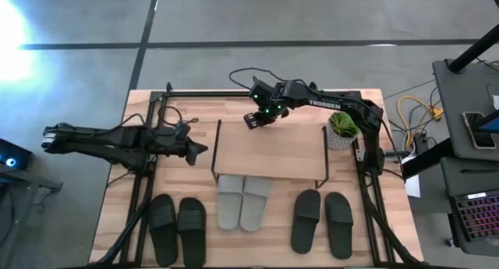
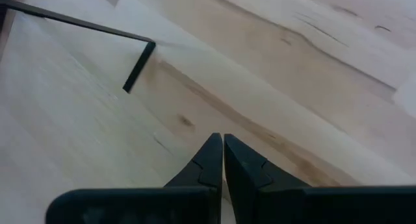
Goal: Pick and place slides into the shelf
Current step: Adjust the shelf on the table
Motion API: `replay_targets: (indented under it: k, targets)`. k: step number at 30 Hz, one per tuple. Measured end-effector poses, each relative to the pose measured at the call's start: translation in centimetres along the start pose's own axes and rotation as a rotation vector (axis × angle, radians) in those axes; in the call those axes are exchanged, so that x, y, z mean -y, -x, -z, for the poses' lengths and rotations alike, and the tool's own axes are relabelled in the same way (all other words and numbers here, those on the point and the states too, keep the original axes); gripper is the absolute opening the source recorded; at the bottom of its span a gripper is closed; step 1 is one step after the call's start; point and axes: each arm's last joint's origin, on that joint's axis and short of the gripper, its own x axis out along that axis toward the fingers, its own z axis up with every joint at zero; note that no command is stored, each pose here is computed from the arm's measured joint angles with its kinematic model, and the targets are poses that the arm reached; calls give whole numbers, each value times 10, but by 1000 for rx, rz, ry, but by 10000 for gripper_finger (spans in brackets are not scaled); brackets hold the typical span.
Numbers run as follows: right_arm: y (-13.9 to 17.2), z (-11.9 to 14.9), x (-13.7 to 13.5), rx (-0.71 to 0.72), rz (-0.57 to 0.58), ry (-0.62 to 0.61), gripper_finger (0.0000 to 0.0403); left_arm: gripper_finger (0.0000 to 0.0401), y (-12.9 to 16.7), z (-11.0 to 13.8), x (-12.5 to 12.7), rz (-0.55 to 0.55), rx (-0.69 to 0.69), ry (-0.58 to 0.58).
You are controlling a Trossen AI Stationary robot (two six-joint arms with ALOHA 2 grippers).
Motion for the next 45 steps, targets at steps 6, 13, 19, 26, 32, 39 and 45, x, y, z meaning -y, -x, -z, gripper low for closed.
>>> replay_targets:
  k: [6, 13, 19, 26, 32, 39, 45]
  targets:
    - [11, -1, -7, 166, 93, 17, 9, 0, 7, 2, -7, -60, 11, -12]
    - [86, -2, -11, 412, 274, 66, 9, 0, 16, 0, -8, -52, 60, -34]
    - [140, 38, 16, 178, 577, 15, 9, 0, 24, -3, -9, -38, 100, -81]
    - [161, 79, 30, 147, 497, -122, 9, 0, 26, -4, -10, -52, 123, -116]
    - [175, 129, 41, -40, 308, -69, 9, 0, 24, -3, -11, -59, 119, -128]
    - [192, 188, 61, -169, 167, -101, 9, 0, 23, -2, -12, -63, 113, -130]
    - [183, 225, 94, -159, 237, -253, 9, 0, 24, -2, -12, -60, 115, -126]
